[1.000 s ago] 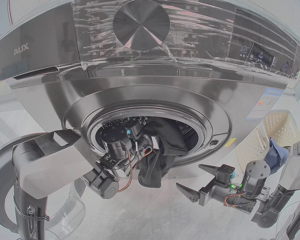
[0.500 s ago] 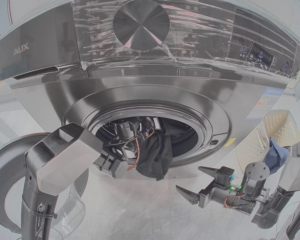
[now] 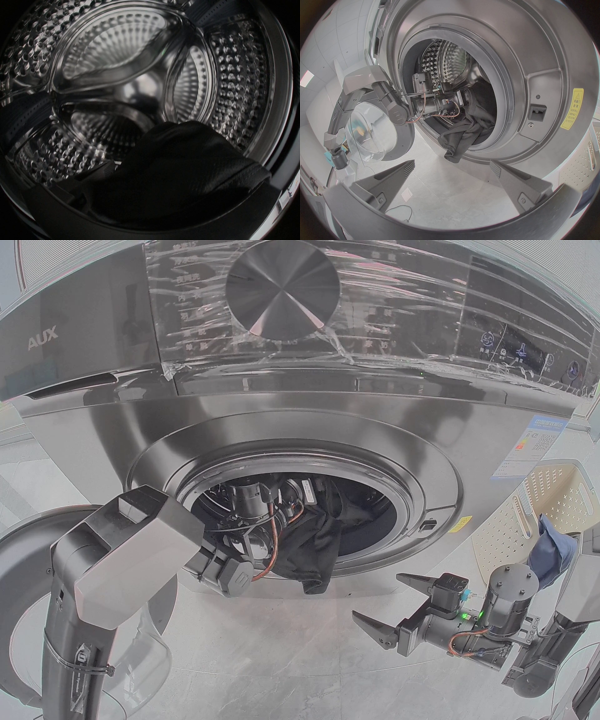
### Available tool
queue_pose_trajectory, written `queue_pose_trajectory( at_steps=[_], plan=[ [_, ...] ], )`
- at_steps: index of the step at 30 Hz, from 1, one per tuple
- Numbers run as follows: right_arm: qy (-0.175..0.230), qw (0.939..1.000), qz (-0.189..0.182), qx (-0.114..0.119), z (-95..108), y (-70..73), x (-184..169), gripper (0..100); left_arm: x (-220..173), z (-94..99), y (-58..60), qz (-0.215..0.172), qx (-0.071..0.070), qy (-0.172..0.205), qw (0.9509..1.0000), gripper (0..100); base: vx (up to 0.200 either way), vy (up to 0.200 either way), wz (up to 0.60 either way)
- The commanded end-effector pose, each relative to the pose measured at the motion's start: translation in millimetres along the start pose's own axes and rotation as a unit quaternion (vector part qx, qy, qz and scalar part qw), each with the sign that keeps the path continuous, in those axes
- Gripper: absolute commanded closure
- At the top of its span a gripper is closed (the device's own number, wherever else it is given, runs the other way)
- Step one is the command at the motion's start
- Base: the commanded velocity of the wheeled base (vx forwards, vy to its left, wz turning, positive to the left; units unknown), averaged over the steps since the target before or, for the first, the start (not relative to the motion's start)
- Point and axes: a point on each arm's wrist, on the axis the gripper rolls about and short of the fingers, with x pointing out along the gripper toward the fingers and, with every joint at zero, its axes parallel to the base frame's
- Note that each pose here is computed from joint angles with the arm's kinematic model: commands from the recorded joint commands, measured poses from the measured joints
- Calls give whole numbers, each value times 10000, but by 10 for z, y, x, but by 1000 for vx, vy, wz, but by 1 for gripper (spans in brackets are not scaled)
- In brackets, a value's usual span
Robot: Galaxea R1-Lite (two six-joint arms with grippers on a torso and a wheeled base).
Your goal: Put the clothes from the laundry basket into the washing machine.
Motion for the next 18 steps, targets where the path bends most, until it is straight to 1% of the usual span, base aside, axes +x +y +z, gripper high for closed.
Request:
queue_pose_trajectory(
  at_steps=[1, 4, 7, 11, 12, 13, 17, 18],
  plan=[
    [11, 10000, 3, -2, -6, 2, 3, 0, -204, 19, -35, 25, 62, 442, 9990, 0, 0, 0, 0],
    [11, 10000, 10, -3, -6, 6, 3, 0, -271, -40, -10, 54, 120, 704, 9974, 0, 0, 0, 0],
    [11, 10000, 10, 4, -6, 6, 3, 0, -306, -120, -19, -2, 147, 893, 9959, 0, 0, 0, 0],
    [11, 10000, 3, -2, -6, 2, 3, 0, -307, -196, -20, -21, 161, 989, 9950, 0, 0, 0, 0],
    [11, 10000, 3, -2, -6, 2, 3, 0, -290, -284, -6, -5, 177, 1070, 9941, 0, 0, 0, 0],
    [11, 10000, 3, -2, -6, 2, 3, 0, -289, -315, 0, 5, 195, 1121, 9935, 0, 0, 0, 0],
    [3, 10000, 11, 4, -3, 6, 5, 0, -267, -379, 15, 31, 231, 1222, 9922, 0, 0, 0, 0],
    [3, 10000, 11, -3, -3, 6, 5, 0, -239, -393, 12, 33, 225, 1230, 9922, 100, 0, 0, 0]
  ],
)
